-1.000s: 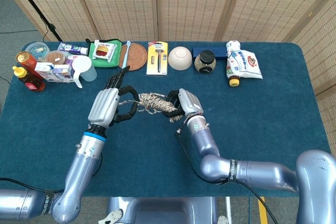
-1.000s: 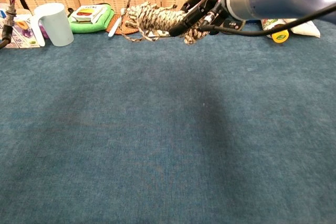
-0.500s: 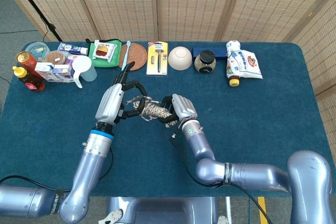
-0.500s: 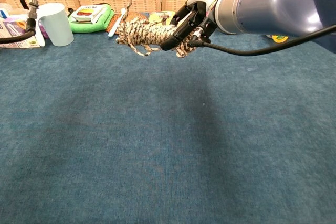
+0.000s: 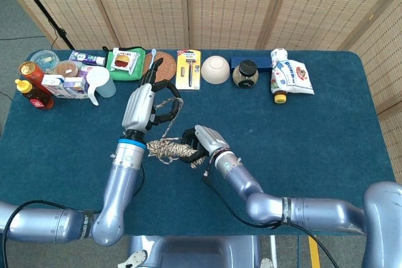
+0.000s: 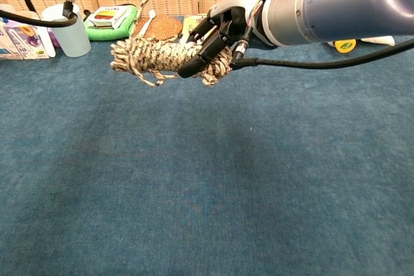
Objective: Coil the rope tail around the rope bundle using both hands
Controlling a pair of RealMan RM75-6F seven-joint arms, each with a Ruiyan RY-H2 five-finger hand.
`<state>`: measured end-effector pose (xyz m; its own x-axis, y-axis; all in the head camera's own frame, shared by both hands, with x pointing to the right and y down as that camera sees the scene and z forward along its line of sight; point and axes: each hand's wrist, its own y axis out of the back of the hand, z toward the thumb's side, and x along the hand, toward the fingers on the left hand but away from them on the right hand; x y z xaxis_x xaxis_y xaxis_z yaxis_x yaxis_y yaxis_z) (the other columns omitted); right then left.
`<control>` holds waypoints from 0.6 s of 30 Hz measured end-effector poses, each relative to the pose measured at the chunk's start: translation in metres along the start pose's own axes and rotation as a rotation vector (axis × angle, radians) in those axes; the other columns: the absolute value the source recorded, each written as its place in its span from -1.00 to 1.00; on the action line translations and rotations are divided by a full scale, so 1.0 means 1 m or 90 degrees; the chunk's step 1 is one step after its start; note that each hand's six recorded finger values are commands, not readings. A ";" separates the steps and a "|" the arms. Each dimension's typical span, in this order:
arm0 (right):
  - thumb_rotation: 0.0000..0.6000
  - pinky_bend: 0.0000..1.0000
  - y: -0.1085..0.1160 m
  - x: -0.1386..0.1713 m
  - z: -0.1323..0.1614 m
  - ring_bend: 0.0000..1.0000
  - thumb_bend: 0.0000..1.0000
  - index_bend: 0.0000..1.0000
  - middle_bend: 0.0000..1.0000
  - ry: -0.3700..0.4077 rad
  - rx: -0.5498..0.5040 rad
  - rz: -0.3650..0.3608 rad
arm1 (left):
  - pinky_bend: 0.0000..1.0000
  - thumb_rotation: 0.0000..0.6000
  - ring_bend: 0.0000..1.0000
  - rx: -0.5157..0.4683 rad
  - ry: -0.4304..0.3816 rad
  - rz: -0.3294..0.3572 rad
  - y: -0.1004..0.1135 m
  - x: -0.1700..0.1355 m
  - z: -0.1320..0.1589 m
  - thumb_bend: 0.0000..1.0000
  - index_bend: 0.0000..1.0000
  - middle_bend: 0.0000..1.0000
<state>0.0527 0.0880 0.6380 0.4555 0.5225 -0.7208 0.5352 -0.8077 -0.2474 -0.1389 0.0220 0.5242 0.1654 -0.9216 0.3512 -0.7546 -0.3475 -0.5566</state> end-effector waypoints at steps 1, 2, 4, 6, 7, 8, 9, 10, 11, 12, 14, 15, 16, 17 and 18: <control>1.00 0.71 0.000 0.003 0.003 0.14 0.31 0.31 0.29 0.010 -0.010 0.009 | -1.00 1.00 -1.00 0.004 0.006 0.002 -0.001 0.002 -0.004 -0.07 0.14 -1.00; 1.00 0.71 0.000 0.005 0.005 0.14 0.31 0.31 0.29 0.017 -0.018 0.016 | -1.00 1.00 -1.00 0.008 0.011 0.003 -0.003 0.004 -0.007 -0.07 0.14 -1.00; 1.00 0.71 0.000 0.010 0.012 0.14 0.31 0.31 0.29 0.036 -0.031 0.028 | -1.00 1.00 -1.00 0.016 0.022 0.001 -0.007 0.007 -0.015 -0.07 0.14 -1.00; 1.00 0.71 0.001 0.014 0.016 0.14 0.31 0.31 0.29 0.050 -0.034 0.033 | -1.00 1.00 -1.00 0.024 0.028 -0.005 -0.012 0.008 -0.022 -0.07 0.14 -1.00; 1.00 0.71 0.002 0.017 0.019 0.14 0.31 0.31 0.29 0.058 -0.034 0.034 | -1.00 1.00 -1.00 0.029 0.030 -0.009 -0.015 0.008 -0.026 -0.07 0.13 -1.00; 1.00 0.71 0.003 0.018 0.021 0.14 0.31 0.31 0.29 0.063 -0.035 0.033 | -1.00 1.00 -1.00 0.032 0.031 -0.012 -0.017 0.008 -0.029 -0.07 0.12 -1.00; 1.00 0.71 0.004 0.019 0.022 0.14 0.31 0.31 0.29 0.066 -0.037 0.033 | -1.00 1.00 -1.00 0.032 0.032 -0.016 -0.019 0.007 -0.032 -0.07 0.10 -1.00; 1.00 0.71 0.005 0.020 0.023 0.14 0.31 0.31 0.29 0.069 -0.040 0.032 | -1.00 1.00 -1.00 0.031 0.036 -0.021 -0.022 0.007 -0.035 -0.07 0.08 -1.00; 1.00 0.71 0.007 0.021 0.024 0.14 0.31 0.31 0.29 0.070 -0.042 0.030 | -1.00 1.00 -1.00 0.032 0.039 -0.023 -0.023 0.006 -0.038 -0.07 0.06 -1.00; 1.00 0.71 0.008 0.021 0.025 0.14 0.31 0.31 0.29 0.072 -0.044 0.028 | -1.00 1.00 -1.00 0.033 0.042 -0.024 -0.023 0.006 -0.041 -0.08 0.01 -1.00; 1.00 0.71 0.011 0.022 0.025 0.14 0.31 0.31 0.29 0.073 -0.048 0.024 | -1.00 1.00 -1.00 0.036 0.048 -0.025 -0.023 0.006 -0.046 -0.08 -0.15 -1.00; 1.00 0.71 0.012 0.022 0.025 0.14 0.31 0.31 0.29 0.073 -0.050 0.023 | -1.00 1.00 -1.00 0.037 0.049 -0.026 -0.023 0.006 -0.048 -0.08 -0.25 -1.00; 1.00 0.71 0.013 0.022 0.025 0.14 0.31 0.31 0.29 0.073 -0.052 0.022 | -1.00 1.00 -1.00 0.038 0.052 -0.027 -0.023 0.006 -0.049 -0.09 -0.34 -1.00; 1.00 0.71 0.013 0.022 0.025 0.14 0.31 0.31 0.29 0.073 -0.055 0.021 | -1.00 1.00 -1.00 0.039 0.055 -0.029 -0.023 0.006 -0.051 -0.09 -0.39 -1.00; 1.00 0.71 0.014 0.022 0.025 0.14 0.31 0.31 0.29 0.073 -0.057 0.021 | -1.00 1.00 -1.00 0.040 0.058 -0.030 -0.022 0.006 -0.052 -0.09 -0.47 -1.00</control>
<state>0.0521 0.0812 0.6022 0.5486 0.5283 -0.6480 0.5783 -0.7995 -0.1622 -0.1542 0.0328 0.5778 0.1400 -0.8854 0.4432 -0.7050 -0.4035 -0.5832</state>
